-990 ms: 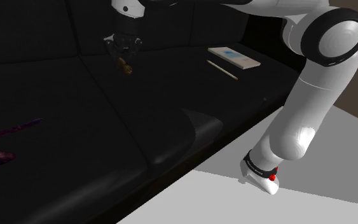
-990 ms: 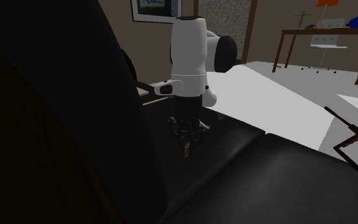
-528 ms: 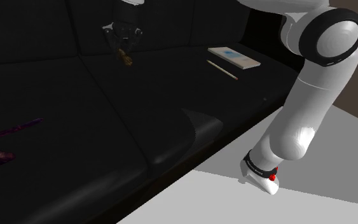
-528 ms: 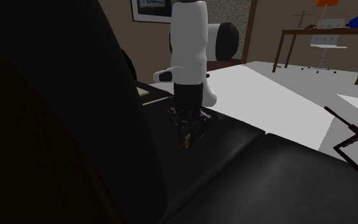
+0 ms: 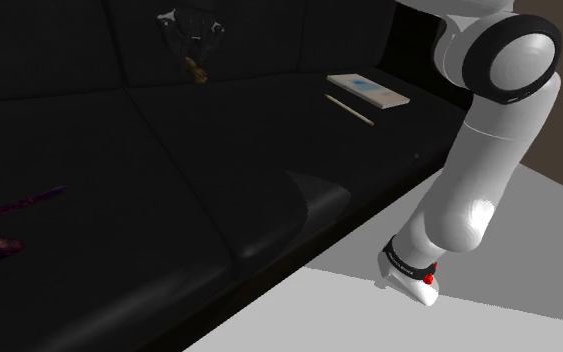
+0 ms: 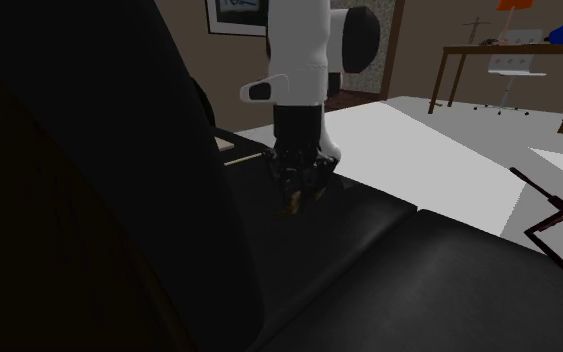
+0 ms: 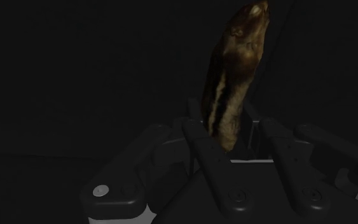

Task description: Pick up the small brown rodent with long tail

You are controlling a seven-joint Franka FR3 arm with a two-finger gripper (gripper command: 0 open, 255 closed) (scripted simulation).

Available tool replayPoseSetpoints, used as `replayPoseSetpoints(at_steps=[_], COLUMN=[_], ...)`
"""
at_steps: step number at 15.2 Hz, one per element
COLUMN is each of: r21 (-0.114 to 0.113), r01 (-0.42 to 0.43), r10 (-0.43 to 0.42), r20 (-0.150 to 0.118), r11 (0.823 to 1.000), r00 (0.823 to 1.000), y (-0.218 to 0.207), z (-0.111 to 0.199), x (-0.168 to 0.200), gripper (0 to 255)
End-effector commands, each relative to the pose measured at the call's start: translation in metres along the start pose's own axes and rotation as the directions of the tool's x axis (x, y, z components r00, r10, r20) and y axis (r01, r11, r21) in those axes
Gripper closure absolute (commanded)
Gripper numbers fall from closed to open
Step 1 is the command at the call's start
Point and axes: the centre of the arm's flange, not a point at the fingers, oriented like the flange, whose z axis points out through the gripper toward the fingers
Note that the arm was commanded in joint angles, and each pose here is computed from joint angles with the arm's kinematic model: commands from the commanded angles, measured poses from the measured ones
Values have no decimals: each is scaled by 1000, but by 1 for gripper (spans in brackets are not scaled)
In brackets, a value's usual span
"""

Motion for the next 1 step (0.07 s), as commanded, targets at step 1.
replayPoseSetpoints(at_steps=[1], r21=[0], r01=[0], r10=[0], r20=[0], r11=[1000], r00=[1000], y=[0], z=[-3], x=[0], gripper=[255])
